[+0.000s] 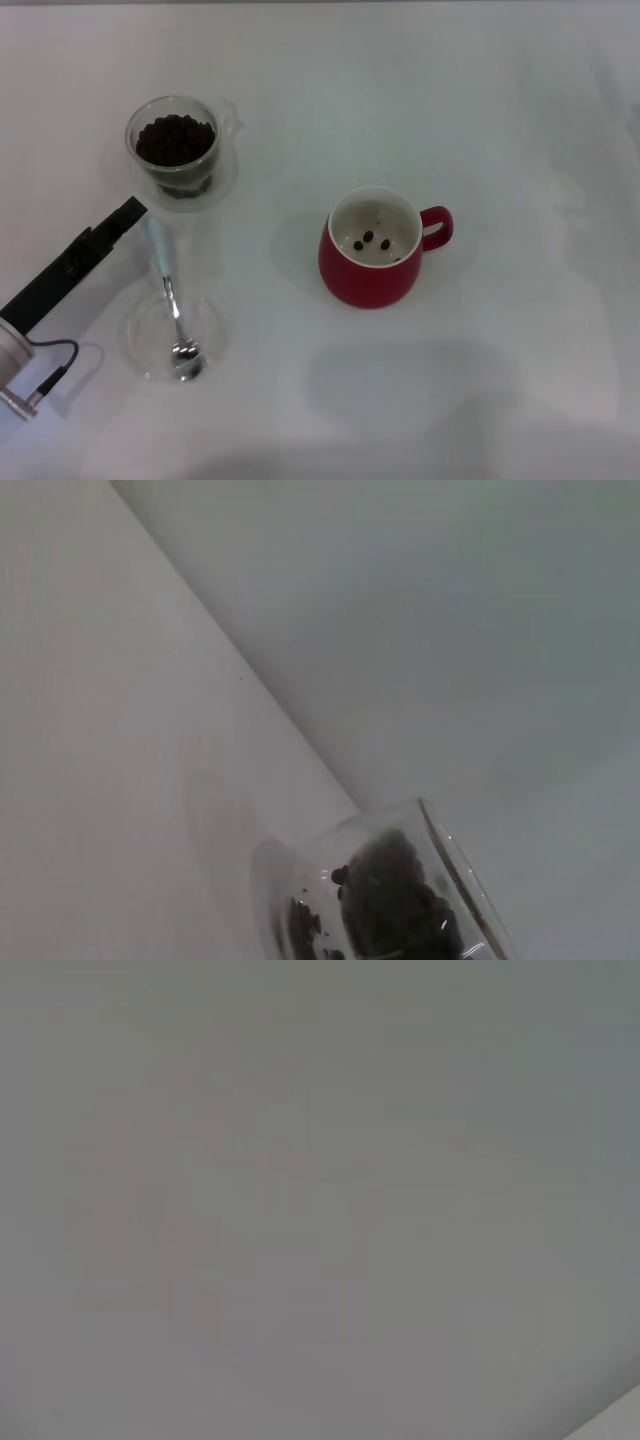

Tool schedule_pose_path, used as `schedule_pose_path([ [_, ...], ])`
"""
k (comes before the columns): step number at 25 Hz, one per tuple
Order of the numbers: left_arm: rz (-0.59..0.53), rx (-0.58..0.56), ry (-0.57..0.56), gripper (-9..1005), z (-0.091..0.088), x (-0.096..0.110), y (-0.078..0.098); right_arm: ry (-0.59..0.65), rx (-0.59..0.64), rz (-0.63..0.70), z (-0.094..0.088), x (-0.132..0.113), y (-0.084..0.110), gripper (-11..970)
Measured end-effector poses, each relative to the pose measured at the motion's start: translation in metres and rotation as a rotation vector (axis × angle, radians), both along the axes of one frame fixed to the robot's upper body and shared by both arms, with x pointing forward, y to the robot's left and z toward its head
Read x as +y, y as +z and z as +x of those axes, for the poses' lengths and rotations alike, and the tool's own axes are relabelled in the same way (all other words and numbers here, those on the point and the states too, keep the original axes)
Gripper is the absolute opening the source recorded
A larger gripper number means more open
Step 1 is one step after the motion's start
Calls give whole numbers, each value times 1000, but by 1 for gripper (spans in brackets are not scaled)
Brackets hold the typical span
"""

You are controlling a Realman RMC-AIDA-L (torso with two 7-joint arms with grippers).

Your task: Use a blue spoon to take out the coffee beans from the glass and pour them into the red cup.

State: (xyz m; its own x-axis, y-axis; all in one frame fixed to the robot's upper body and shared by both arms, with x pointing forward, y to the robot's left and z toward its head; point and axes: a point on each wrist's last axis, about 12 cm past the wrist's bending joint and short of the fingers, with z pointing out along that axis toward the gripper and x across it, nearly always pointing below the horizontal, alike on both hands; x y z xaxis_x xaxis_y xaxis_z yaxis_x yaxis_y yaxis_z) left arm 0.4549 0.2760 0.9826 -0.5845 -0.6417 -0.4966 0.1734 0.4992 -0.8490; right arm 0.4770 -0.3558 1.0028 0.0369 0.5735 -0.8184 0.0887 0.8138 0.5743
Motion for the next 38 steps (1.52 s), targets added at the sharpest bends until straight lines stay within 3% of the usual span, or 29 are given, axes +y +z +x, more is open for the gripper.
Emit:
schedule_pose_path([
  [2, 1, -4, -2, 172, 1, 0, 0, -1, 0, 0, -1, 0, 0, 844],
  [8, 5, -7, 0, 314, 1, 0, 0, -5, -2, 0, -2, -1, 0, 844],
  [16, 29, -51, 117, 473, -4, 21, 2, -7, -1, 1, -2, -1, 0, 845],
  [18, 95, -129, 184, 511, -7, 33, 5, -7, 0, 0, -3, -2, -1, 845],
  [19, 199, -225, 263, 529, -10, 44, 8, -8, 1, -1, -3, -2, -1, 845],
  [24, 503, -381, 417, 549, -16, 61, 11, -6, 12, -27, -3, -3, -2, 846],
  [26, 645, -428, 431, 549, -16, 64, 12, 9, 20, -89, -3, -2, -2, 846],
  [29, 763, -451, 485, 548, -16, 70, 12, 21, 29, -242, -3, 1, -2, 846],
  [31, 791, -447, 527, 547, -16, 74, 13, 22, 32, -337, -2, 4, -1, 847],
  [38, 803, -406, 589, 789, -13, 82, 12, 16, 28, -434, 0, 9, 0, 847],
])
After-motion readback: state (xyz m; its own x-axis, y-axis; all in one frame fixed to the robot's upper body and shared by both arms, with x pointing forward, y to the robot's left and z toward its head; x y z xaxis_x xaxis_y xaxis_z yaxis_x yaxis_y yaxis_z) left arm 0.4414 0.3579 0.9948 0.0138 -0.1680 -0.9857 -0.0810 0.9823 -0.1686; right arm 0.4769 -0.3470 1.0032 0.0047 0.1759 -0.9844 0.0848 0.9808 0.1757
